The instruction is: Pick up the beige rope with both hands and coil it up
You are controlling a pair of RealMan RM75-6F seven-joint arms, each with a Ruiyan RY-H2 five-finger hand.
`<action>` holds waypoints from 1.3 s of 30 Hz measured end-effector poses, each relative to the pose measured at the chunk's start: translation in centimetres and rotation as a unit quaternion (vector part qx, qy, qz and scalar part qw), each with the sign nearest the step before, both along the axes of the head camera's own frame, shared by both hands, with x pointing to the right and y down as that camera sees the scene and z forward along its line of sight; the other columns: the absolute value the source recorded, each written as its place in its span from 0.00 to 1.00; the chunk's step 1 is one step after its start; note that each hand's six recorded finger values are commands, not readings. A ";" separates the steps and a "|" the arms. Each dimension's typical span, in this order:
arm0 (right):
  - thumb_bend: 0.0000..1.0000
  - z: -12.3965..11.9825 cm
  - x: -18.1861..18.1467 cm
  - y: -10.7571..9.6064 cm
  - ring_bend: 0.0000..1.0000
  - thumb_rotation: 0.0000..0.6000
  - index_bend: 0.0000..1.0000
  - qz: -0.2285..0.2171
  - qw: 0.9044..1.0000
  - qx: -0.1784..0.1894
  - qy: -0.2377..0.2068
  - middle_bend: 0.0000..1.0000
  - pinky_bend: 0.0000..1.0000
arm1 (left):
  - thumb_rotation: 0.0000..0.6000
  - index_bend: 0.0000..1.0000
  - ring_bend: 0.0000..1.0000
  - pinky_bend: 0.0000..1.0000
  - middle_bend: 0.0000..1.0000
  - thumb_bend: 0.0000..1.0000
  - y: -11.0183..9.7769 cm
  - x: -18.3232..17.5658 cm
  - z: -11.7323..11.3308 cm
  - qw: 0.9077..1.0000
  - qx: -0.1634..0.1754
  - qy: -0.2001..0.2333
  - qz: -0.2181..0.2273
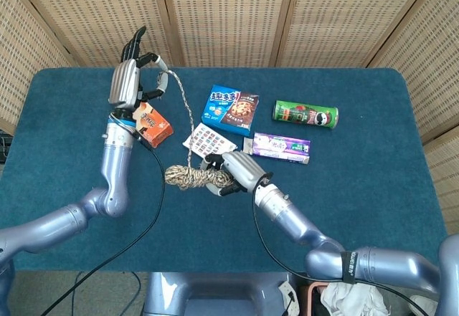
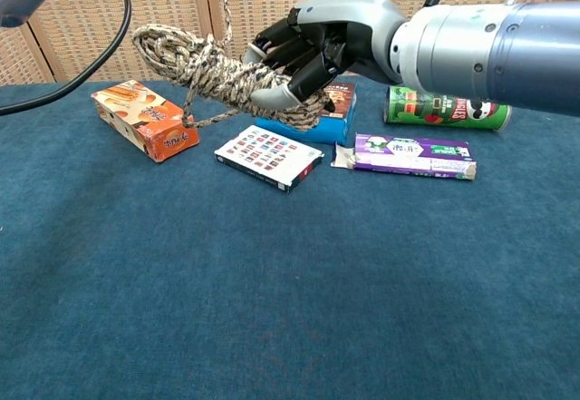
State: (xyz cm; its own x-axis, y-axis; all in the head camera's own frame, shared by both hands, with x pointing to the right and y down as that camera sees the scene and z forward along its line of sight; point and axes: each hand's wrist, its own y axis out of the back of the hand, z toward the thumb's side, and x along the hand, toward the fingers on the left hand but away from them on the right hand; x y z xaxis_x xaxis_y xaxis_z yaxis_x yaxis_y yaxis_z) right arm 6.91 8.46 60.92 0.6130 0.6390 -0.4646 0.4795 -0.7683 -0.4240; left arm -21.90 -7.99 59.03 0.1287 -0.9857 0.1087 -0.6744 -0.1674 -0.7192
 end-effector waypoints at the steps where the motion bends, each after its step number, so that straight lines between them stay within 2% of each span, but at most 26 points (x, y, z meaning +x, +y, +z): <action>1: 0.73 -0.1 0.0 -0.1 0.47 1.00 0.68 0.004 1.000 -0.003 -0.004 0.69 0.75 | 1.00 0.75 0.00 0.00 0.00 0.50 0.1 -0.1 0.3 1.000 -0.002 -0.002 0.002; 9: 0.74 -1.4 0.7 -2.2 0.47 1.00 0.68 0.051 0.998 -0.019 -0.026 0.69 0.75 | 1.00 0.75 0.00 0.00 0.00 0.50 1.5 -0.8 2.8 0.999 -0.010 -0.036 0.030; 21: 0.74 -1.8 2.4 -5.3 0.47 1.00 0.68 0.122 0.992 -0.032 -0.018 0.69 0.76 | 1.00 0.75 0.00 0.00 0.00 0.50 4.3 -2.9 6.0 0.993 -0.021 -0.086 0.085; 27: 0.74 -1.7 3.3 -7.0 0.47 1.00 0.68 0.151 0.988 -0.023 -0.002 0.69 0.76 | 1.00 0.75 0.00 0.00 0.00 0.50 6.0 -4.2 7.5 0.987 -0.029 -0.110 0.116; 32: 0.75 -1.3 4.2 -8.1 0.48 1.00 0.68 0.168 0.985 -0.005 0.025 0.69 0.77 | 1.00 0.75 0.00 0.00 0.00 0.50 7.7 -5.0 8.4 0.983 -0.042 -0.113 0.142; 39: 0.75 -0.9 4.9 -9.2 0.48 1.00 0.68 0.197 0.979 -0.008 0.053 0.69 0.78 | 1.00 0.75 0.00 0.00 0.00 0.50 10.0 -5.3 8.3 0.976 -0.056 -0.107 0.182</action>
State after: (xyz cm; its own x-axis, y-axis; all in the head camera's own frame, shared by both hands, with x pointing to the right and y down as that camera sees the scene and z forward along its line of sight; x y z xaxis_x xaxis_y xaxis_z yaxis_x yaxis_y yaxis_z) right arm 11.80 -0.76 59.98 0.2686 0.8083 -0.5239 0.6937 -0.5397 -0.4770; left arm -27.20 1.99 67.32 0.4310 -0.8589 0.2768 -0.3917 -0.4544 -0.8001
